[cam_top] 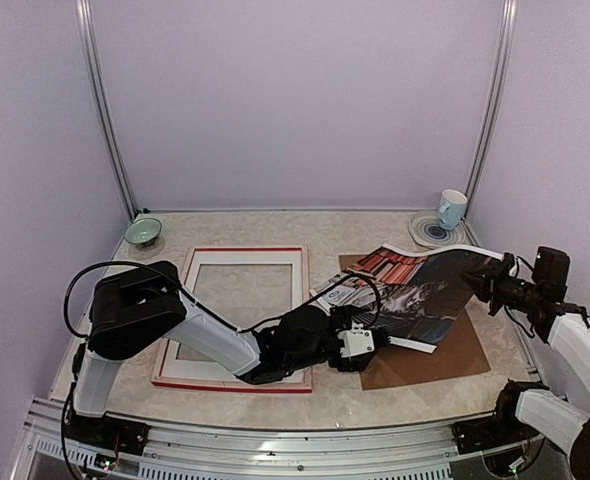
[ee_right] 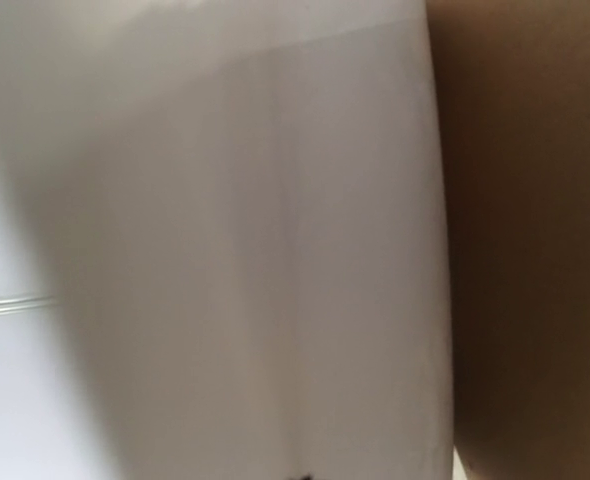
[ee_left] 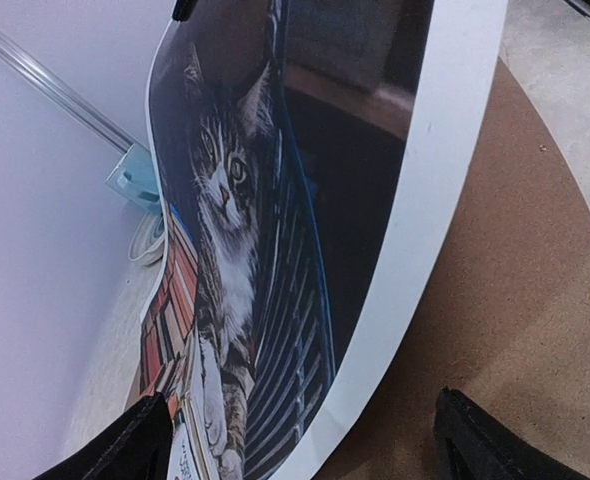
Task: Put the photo into the frame
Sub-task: Pass from the right arm to the left
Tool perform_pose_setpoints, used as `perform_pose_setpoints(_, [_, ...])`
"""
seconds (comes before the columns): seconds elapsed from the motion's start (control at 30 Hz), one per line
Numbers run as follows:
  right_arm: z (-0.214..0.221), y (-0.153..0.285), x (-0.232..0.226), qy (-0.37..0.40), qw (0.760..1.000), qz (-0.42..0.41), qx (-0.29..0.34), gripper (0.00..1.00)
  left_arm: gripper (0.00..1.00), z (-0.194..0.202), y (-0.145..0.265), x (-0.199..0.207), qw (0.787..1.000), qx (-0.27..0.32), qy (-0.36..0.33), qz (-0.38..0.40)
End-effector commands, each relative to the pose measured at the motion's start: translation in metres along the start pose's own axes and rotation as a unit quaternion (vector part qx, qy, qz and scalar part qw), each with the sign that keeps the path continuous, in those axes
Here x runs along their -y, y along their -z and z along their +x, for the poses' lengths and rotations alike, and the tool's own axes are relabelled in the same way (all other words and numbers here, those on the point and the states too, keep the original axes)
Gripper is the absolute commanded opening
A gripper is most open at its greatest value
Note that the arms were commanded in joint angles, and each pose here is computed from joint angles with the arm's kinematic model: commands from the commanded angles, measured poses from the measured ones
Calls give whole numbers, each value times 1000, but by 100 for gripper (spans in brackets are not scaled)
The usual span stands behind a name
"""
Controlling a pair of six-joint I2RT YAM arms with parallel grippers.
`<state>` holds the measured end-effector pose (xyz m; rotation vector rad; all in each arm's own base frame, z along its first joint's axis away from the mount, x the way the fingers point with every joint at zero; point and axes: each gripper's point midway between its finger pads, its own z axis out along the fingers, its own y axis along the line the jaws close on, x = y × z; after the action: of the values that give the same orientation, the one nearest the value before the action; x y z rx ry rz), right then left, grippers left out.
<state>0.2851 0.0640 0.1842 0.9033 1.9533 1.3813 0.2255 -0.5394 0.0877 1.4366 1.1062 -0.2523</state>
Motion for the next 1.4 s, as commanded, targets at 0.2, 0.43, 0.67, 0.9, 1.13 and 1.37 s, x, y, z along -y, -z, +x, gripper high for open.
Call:
perform_pose_setpoints(0.2, [9, 3, -26, 20, 999, -35, -17, 0, 81, 11, -16, 3, 999, -30, -13, -18])
perform_pose_setpoints(0.43, [13, 3, -26, 19, 999, -37, -24, 0, 77, 15, -20, 0, 998, -46, -29, -43])
perform_pose_setpoints(0.67, [15, 3, -27, 23, 999, -38, -27, 0, 71, 19, -22, -2, 996, -58, -40, -62])
perform_pose_setpoints(0.9, [17, 3, -21, 26, 999, -29, -27, 0, 62, 15, -17, -13, 994, -53, -36, -89])
perform_pose_setpoints(1.13, [19, 4, -16, 28, 999, -20, -31, 0, 44, 13, -20, -21, 992, -56, -40, -108])
perform_pose_setpoints(1.37, [21, 4, -11, 30, 999, -11, -32, 0, 21, 5, -16, -30, 991, -47, -36, -122])
